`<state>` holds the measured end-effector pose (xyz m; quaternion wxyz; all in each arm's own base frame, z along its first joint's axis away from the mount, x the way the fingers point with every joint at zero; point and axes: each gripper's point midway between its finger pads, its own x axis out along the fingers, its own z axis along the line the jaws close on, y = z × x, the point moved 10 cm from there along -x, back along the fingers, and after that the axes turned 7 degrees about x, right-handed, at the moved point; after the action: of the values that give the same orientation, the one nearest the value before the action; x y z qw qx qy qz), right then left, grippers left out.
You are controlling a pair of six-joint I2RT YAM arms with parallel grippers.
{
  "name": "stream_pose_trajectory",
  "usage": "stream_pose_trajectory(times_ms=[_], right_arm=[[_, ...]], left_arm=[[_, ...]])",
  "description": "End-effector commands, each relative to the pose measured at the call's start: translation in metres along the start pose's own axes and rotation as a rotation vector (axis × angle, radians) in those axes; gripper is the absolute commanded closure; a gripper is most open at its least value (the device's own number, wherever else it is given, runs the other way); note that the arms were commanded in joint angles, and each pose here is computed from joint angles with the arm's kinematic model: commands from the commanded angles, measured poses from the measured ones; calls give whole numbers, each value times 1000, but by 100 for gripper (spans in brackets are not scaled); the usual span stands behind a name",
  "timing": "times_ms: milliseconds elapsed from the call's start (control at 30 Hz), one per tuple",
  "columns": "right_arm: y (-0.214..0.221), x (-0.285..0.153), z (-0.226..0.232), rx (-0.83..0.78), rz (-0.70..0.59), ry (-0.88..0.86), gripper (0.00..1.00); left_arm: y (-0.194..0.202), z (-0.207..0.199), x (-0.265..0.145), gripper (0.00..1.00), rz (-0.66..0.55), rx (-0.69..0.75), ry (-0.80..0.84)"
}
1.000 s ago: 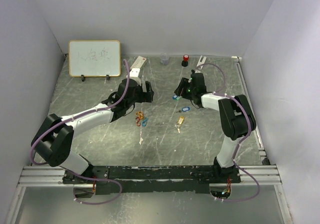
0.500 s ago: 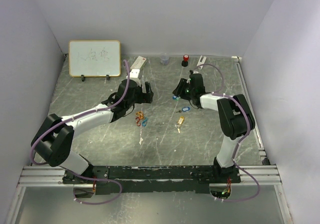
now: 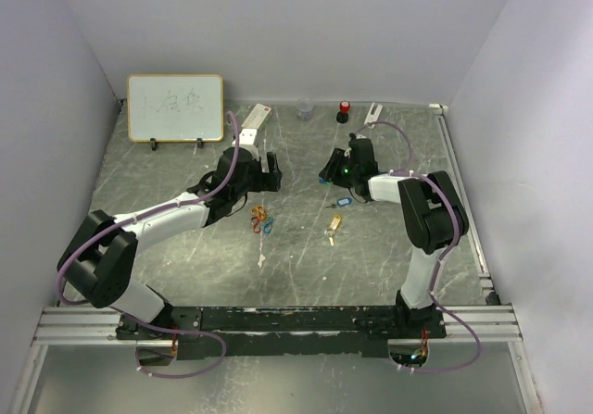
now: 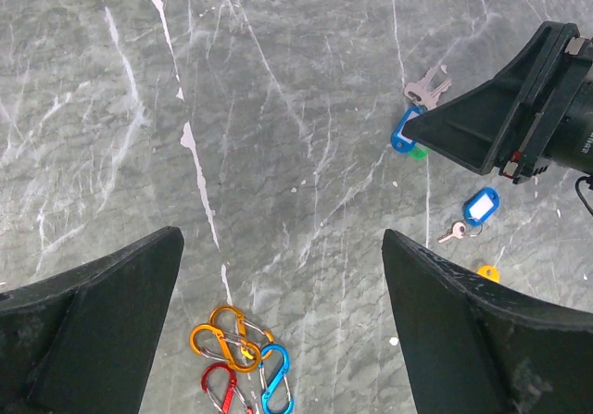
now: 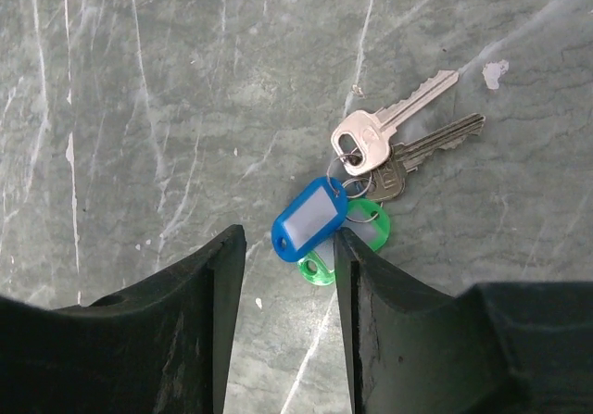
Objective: Put the keys on the keyring
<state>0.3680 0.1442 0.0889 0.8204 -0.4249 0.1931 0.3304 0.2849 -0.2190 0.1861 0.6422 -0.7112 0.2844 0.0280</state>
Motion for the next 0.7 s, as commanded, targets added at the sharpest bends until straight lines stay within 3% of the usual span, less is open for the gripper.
stream_pose_trajectory(times_ms=[0,300,500,667], right_arm=[[1,8,-1,4,0,-2,57],[-1,19,0,9,-1,-16,63],[-6,20,5,11,-15,-34,72],[-16,7,11,-40,-74,-53,67]], left_arm=[[-8,0,-4,0,-35,-8,18],[-8,1,-3,0,-34,-9,18],[-8,2,-2,0,-31,-7,13],[-8,4,-2,0,-33,-9,11]])
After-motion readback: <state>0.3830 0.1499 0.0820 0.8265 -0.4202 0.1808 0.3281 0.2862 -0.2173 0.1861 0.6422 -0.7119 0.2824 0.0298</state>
